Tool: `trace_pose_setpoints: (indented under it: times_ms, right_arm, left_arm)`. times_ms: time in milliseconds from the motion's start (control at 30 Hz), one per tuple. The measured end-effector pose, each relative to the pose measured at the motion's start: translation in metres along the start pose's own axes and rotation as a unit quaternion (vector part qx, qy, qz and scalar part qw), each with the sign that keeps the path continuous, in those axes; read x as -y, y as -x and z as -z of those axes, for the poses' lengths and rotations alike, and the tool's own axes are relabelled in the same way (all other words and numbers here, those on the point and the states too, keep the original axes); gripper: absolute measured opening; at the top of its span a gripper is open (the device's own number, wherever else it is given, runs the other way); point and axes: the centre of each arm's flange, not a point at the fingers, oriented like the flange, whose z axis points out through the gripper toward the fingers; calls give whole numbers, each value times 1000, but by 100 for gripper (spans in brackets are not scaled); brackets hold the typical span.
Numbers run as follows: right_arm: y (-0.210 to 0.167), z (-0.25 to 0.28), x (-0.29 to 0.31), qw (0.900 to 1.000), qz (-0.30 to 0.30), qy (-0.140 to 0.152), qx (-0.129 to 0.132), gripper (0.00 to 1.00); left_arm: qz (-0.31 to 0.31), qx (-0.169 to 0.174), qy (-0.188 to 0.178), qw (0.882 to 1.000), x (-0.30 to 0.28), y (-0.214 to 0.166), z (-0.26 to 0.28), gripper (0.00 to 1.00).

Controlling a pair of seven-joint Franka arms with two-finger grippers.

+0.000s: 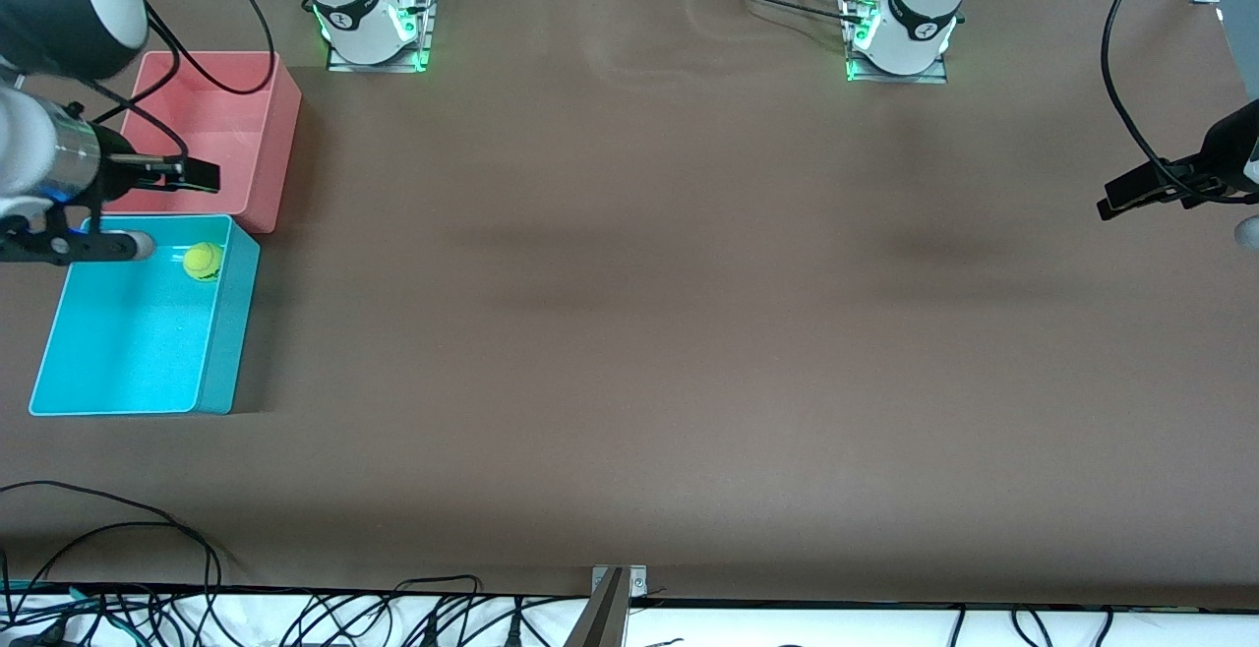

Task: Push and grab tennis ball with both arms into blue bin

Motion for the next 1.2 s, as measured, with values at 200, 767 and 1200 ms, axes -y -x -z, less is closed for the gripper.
trace_pose_setpoints:
  times_ms: [200, 767, 1200]
  right_arm:
    - [36, -10, -26, 998, -17, -22, -50, 100]
    - [90, 7, -63, 993, -54, -44, -91, 100]
    - [59, 11, -69, 994, -58, -47, -85, 100]
  left_arm:
    - [-1, 0, 0, 1000, -1, 0, 0, 100]
    - [-10, 0, 0, 1000, -11, 1, 0, 100]
    - [-13, 0, -1, 1000, -14, 1, -1, 100]
